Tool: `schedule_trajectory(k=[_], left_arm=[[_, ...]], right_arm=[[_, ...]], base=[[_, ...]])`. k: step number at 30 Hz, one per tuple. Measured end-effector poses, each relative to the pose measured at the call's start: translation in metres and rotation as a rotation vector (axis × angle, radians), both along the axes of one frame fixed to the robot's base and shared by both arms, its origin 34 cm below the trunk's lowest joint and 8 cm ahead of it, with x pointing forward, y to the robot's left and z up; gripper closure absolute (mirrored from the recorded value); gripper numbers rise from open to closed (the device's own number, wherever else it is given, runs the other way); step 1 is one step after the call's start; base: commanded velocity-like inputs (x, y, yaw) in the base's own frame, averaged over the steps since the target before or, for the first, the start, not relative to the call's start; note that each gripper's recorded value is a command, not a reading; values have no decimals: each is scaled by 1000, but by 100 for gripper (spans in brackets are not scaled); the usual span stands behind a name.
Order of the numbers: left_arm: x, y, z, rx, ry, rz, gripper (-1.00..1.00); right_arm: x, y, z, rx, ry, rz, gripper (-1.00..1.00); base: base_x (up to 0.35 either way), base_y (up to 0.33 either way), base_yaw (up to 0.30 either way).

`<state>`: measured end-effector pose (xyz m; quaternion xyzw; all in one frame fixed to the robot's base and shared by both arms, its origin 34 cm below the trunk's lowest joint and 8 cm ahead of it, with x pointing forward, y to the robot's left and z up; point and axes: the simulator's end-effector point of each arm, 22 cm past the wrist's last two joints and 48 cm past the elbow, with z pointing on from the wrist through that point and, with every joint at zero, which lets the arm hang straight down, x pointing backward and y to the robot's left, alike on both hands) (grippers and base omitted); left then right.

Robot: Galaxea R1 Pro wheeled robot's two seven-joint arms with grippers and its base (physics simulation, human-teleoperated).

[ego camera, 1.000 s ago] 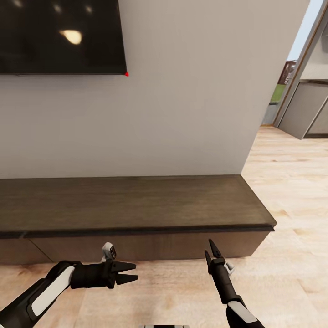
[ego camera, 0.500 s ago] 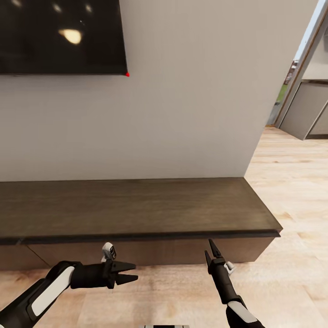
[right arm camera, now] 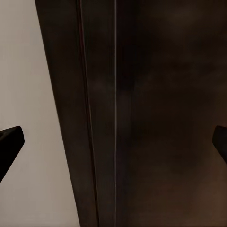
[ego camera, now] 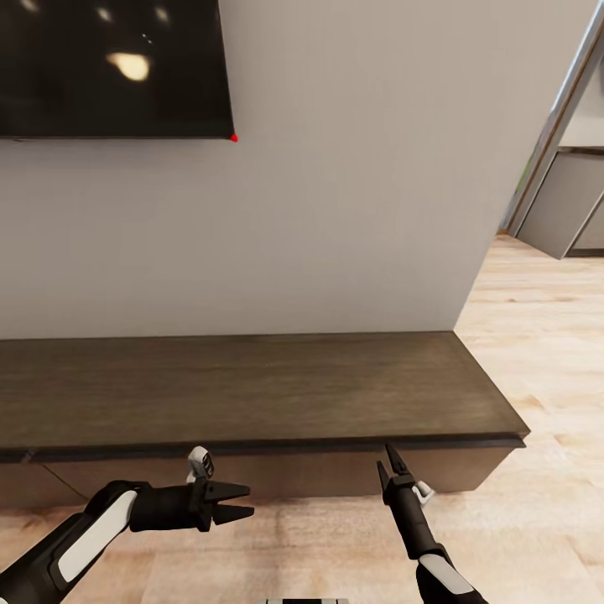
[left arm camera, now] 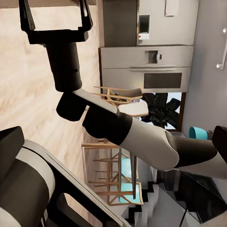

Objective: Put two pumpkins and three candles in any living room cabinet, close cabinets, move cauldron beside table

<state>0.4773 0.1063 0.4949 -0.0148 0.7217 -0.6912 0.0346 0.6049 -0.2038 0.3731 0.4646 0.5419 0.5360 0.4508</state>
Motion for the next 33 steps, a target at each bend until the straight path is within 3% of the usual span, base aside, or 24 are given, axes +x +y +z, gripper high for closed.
schedule_trajectory(k=[15,23,33], left_arm=[[0,0,0,0,0,0,-100],[0,0,0,0,0,0,-100],[0,0,-1,2,0,1,-100]], right_arm=[[0,0,0,-1,-2,2,-100],[0,1,10,4,-43,6,-100],[-1,0,6,5,-30,2,-100]], base=[[34,12,0],[0,0,0],[0,0,0]])
